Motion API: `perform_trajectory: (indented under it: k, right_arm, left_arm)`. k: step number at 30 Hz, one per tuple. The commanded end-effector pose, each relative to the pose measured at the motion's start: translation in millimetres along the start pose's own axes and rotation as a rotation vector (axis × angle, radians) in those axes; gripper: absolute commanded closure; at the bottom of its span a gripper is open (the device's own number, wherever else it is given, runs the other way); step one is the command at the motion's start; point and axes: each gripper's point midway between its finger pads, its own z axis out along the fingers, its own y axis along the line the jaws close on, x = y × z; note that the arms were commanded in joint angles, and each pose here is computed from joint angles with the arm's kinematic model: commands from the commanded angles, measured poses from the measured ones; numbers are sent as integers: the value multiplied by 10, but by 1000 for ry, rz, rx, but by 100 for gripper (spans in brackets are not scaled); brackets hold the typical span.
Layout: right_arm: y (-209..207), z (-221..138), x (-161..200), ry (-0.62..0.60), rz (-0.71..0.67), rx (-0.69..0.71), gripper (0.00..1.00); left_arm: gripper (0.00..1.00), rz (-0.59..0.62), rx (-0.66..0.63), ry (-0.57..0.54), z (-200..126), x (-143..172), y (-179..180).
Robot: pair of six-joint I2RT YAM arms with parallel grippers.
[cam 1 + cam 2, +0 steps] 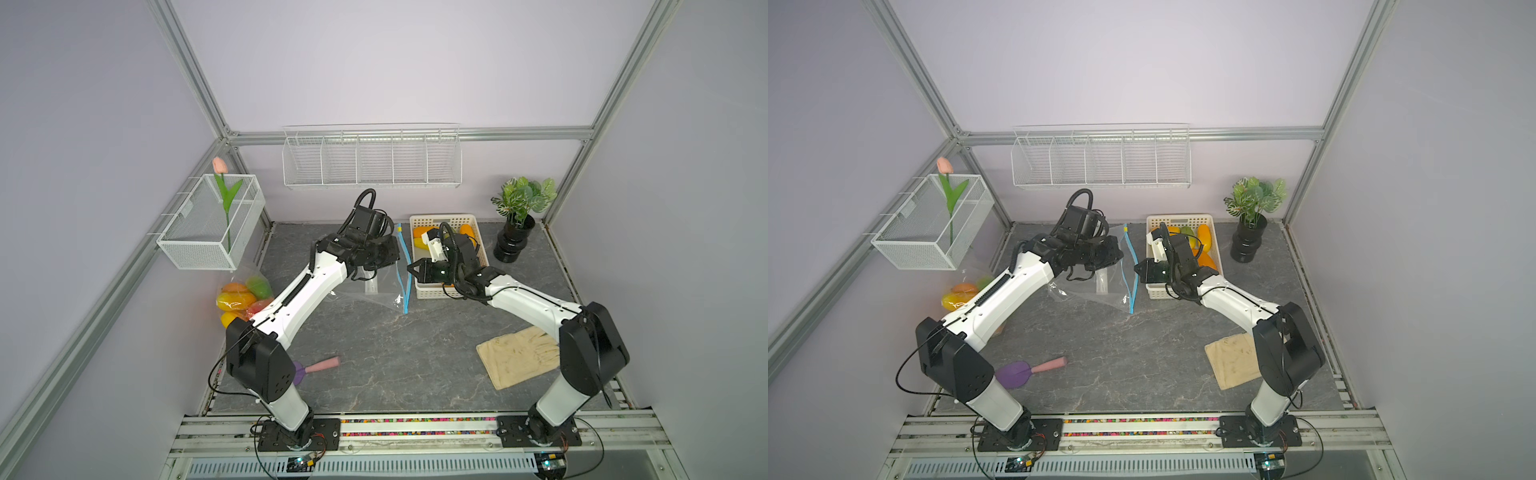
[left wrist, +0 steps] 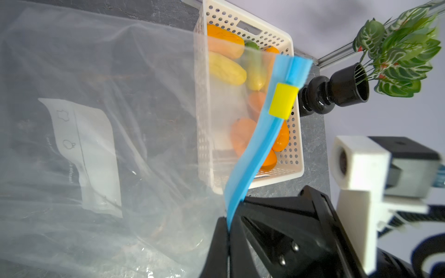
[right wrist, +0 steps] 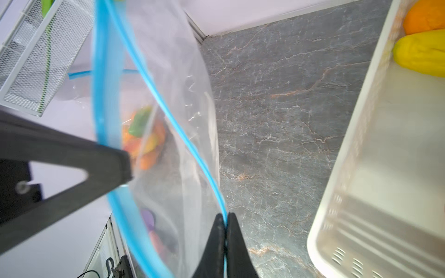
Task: Place the mango in a zip-top bag and seal the zipper
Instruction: Open the zipper of the food storage bag.
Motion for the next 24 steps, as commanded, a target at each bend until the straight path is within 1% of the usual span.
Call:
perform_trajectory:
  k: [1, 6, 8, 11, 12, 14, 16, 17, 18, 19, 20, 22, 24]
  right_arm:
    - [-250, -89, 28, -24, 51, 89, 93]
    - [-611, -239, 91, -34, 98, 241, 93]
    - [-695, -267, 146, -23, 108, 280, 93]
    - [-620, -264, 208, 22, 86, 262, 93]
    - [-467, -246, 206, 43, 40, 191, 92]
    - [-57, -249, 234, 96, -60, 13, 80]
    - [165, -335, 227, 107, -102, -80, 65]
    - [244, -400, 212, 107, -118, -120, 54]
    - [302, -470, 198, 102, -138, -142, 46]
    - [356, -540, 198, 102, -165, -166, 39]
    - [415, -615, 226, 116, -202, -197, 31]
    - [369, -751, 274, 143, -247, -175, 20]
    - [152, -860, 295, 165, -261, -93, 12]
  left_arm:
    - [100, 39, 7, -9, -203, 33, -45]
    - [100, 53, -8, -26, -334, 50, -10]
    - [100, 52, -7, -33, -354, 55, -3]
    - [100, 45, -9, -23, -314, 92, 20]
    - [100, 43, -8, -18, -283, 107, 29]
    - [100, 38, -5, 0, -200, 145, 30]
    - [100, 35, -6, 17, -112, 177, 29]
    - [100, 32, -6, 21, -79, 182, 31]
    - [100, 29, -7, 21, -56, 180, 34]
    - [100, 28, -7, 20, -44, 175, 36]
    - [100, 28, -8, 23, -24, 176, 38]
    - [100, 33, -10, 29, 2, 177, 40]
    - [100, 35, -15, 34, 26, 179, 46]
